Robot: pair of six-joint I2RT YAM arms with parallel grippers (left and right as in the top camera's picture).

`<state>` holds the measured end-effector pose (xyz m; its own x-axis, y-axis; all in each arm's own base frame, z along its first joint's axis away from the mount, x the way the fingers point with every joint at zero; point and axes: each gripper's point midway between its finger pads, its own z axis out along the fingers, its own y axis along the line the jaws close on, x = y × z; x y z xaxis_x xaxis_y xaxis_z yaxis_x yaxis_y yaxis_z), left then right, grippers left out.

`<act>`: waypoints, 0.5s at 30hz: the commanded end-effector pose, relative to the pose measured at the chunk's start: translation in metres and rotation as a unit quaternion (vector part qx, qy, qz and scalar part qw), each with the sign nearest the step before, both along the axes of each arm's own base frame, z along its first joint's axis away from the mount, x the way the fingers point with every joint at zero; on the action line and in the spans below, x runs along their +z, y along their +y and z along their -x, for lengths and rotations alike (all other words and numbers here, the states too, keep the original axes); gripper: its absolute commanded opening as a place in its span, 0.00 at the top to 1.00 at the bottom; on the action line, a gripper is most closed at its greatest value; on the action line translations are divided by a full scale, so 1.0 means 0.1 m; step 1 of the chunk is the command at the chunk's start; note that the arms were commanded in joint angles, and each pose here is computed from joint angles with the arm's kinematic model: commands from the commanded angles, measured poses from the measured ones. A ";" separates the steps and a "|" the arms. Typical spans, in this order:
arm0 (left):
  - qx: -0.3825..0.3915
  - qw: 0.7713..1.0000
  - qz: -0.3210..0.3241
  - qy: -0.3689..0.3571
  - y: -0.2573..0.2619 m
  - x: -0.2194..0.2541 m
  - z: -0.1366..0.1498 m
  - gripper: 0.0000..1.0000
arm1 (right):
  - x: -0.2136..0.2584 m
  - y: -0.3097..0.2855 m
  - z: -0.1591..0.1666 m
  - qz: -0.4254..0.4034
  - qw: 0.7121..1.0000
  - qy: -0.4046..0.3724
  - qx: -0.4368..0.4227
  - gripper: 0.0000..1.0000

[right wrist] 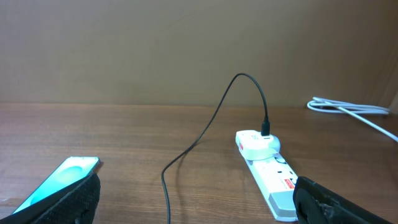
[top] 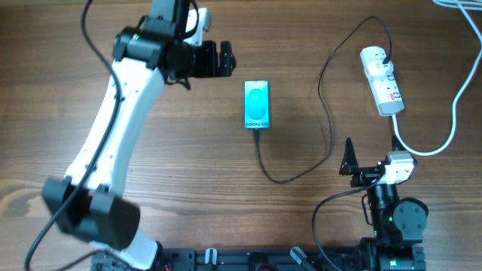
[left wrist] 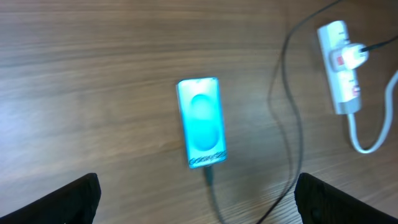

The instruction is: Plug charger to phone and switch on socket

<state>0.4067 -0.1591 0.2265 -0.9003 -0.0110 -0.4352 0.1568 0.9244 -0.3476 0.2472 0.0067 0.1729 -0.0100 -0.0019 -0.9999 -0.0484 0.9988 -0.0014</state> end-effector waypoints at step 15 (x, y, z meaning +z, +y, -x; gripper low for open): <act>0.138 0.982 -0.028 -0.125 1.18 -0.07 1.21 0.00 | 0.02 0.00 0.01 0.005 1.000 -0.006 -0.002 0.01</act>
<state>0.3020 -0.0546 0.2291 -0.7705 -0.1694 -0.6145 -0.0132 0.9681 -0.2502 0.2472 0.0067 0.1732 -0.0089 -0.0019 -1.0000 -0.0484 0.9988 -0.0015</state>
